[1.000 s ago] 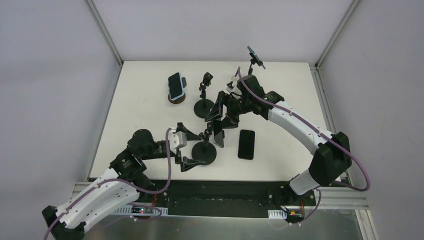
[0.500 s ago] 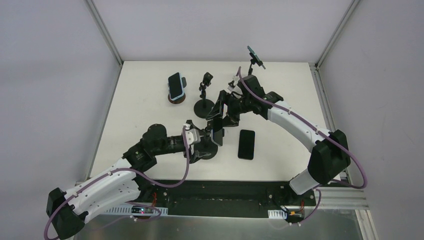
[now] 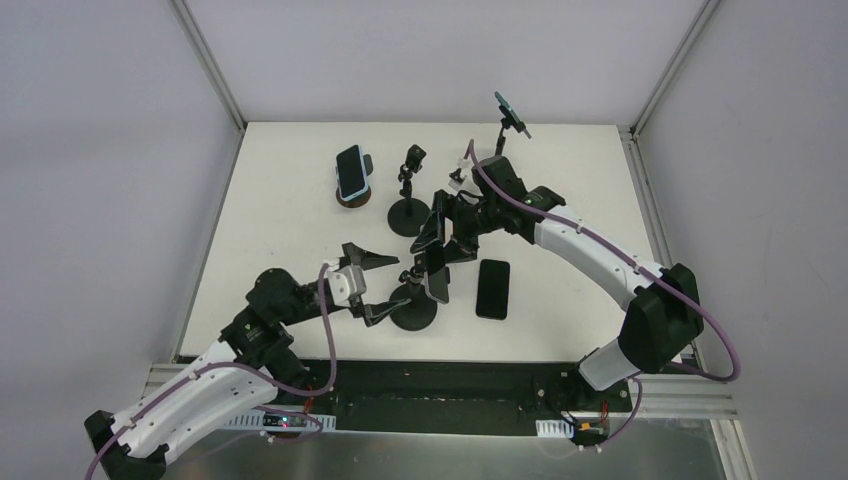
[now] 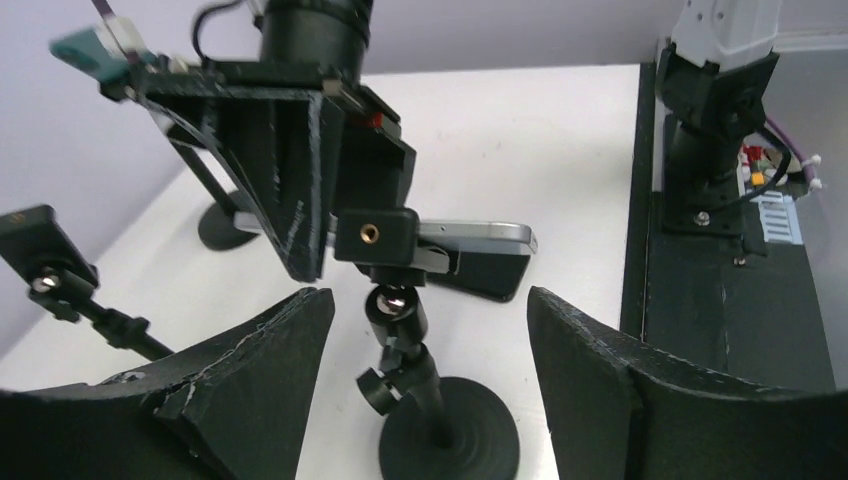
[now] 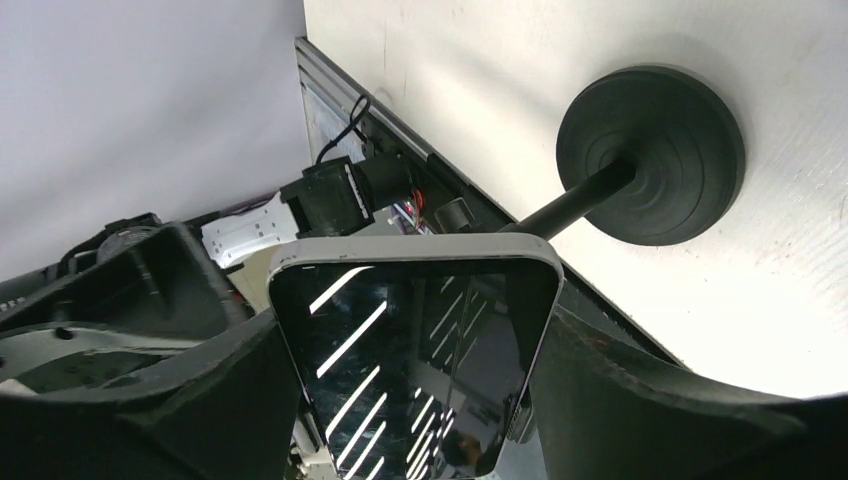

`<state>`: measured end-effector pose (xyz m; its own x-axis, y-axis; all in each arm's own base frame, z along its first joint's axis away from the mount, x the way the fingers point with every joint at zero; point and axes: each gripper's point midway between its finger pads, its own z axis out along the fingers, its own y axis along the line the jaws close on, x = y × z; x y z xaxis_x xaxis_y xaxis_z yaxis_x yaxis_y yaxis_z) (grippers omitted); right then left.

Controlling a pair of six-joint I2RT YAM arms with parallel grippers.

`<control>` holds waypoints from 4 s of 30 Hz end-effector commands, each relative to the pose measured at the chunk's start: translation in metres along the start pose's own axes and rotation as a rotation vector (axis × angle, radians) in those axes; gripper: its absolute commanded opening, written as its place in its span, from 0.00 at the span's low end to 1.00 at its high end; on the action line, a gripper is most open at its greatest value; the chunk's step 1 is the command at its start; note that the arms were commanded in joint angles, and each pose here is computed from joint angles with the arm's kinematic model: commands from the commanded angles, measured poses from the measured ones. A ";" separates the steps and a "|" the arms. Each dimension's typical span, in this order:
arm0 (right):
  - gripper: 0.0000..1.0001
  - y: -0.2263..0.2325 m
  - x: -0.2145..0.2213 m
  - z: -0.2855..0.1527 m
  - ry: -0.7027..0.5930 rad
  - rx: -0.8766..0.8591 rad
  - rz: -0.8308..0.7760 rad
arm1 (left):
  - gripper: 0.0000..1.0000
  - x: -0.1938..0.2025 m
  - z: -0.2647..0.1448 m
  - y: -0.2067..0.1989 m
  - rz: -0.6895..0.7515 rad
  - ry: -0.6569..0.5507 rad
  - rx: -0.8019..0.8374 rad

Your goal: Remove the phone from the phone stand

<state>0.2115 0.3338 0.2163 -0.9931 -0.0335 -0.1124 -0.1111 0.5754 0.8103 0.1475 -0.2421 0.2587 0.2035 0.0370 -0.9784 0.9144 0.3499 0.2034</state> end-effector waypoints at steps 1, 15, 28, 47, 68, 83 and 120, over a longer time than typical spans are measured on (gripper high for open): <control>0.09 0.031 0.017 -0.024 0.032 -0.087 -0.073 | 0.76 -0.022 -0.008 0.005 0.021 -0.083 -0.040; 0.10 0.050 0.028 -0.027 0.063 -0.179 -0.101 | 0.80 0.029 0.037 0.008 0.040 0.125 0.076; 0.10 0.050 0.032 -0.022 0.079 -0.182 -0.128 | 0.49 0.025 0.050 0.003 0.047 0.116 0.144; 0.00 0.048 0.020 -0.040 -0.244 -0.212 -0.521 | 0.00 0.023 0.041 -0.018 -0.148 0.104 0.264; 0.00 0.079 0.063 -0.062 -0.423 -0.551 -1.308 | 0.00 0.015 0.036 -0.033 -0.169 0.065 0.345; 0.00 0.066 0.090 -0.059 -0.427 -0.531 -1.702 | 0.00 0.012 0.039 -0.035 -0.188 0.010 0.365; 0.00 0.085 0.080 -0.052 -0.429 -0.490 -1.425 | 0.71 0.006 0.051 -0.026 -0.194 0.005 0.323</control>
<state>0.1240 0.3270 0.2530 -0.0811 -0.1869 -0.9790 -0.9966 0.0012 0.0823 0.1438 -0.2917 0.2208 -0.0412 0.0627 -0.9972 0.9972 0.0649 -0.0371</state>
